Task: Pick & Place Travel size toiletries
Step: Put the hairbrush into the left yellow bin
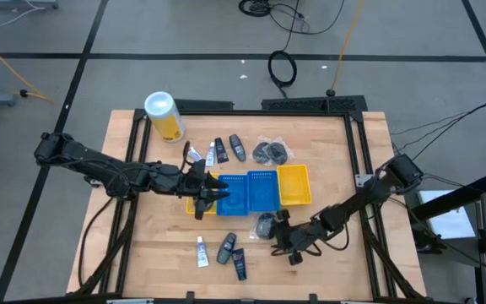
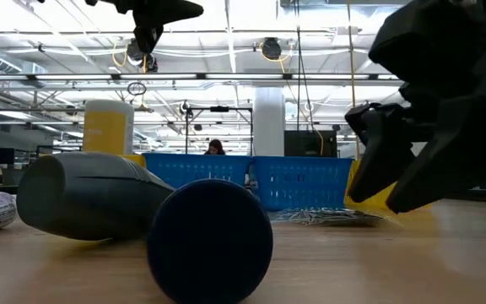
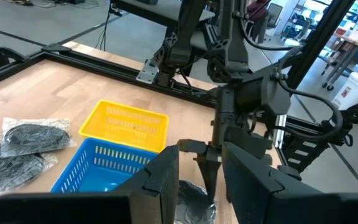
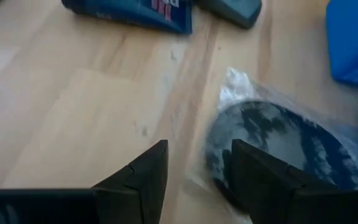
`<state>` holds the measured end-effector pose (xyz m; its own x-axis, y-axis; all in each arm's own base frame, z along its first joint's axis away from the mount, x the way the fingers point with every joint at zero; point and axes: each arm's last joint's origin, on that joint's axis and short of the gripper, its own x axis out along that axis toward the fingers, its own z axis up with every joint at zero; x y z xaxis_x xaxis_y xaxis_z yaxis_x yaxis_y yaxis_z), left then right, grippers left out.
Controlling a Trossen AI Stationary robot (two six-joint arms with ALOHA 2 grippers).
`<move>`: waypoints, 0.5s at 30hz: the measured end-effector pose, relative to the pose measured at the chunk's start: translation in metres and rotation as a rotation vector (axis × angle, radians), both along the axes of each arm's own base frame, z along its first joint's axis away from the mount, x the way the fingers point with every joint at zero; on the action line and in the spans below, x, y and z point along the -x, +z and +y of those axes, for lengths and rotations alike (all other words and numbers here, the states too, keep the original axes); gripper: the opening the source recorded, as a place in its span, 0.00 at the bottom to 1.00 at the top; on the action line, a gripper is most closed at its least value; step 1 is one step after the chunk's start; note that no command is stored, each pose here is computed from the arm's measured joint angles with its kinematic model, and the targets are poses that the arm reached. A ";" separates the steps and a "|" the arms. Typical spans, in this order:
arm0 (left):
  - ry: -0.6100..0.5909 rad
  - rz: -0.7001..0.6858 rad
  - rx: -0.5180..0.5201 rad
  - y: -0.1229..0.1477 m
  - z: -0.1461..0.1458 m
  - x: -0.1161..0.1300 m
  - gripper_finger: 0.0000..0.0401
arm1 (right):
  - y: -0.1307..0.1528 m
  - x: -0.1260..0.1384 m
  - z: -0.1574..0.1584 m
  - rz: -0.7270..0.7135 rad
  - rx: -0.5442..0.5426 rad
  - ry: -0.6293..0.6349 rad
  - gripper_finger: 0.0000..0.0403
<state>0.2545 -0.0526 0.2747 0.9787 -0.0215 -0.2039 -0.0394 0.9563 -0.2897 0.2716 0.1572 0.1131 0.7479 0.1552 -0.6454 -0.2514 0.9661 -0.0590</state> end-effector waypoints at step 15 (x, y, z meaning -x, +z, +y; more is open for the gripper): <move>0.002 0.031 0.002 -0.003 0.000 0.001 0.30 | -0.015 -0.003 -0.003 0.054 0.156 -0.090 0.42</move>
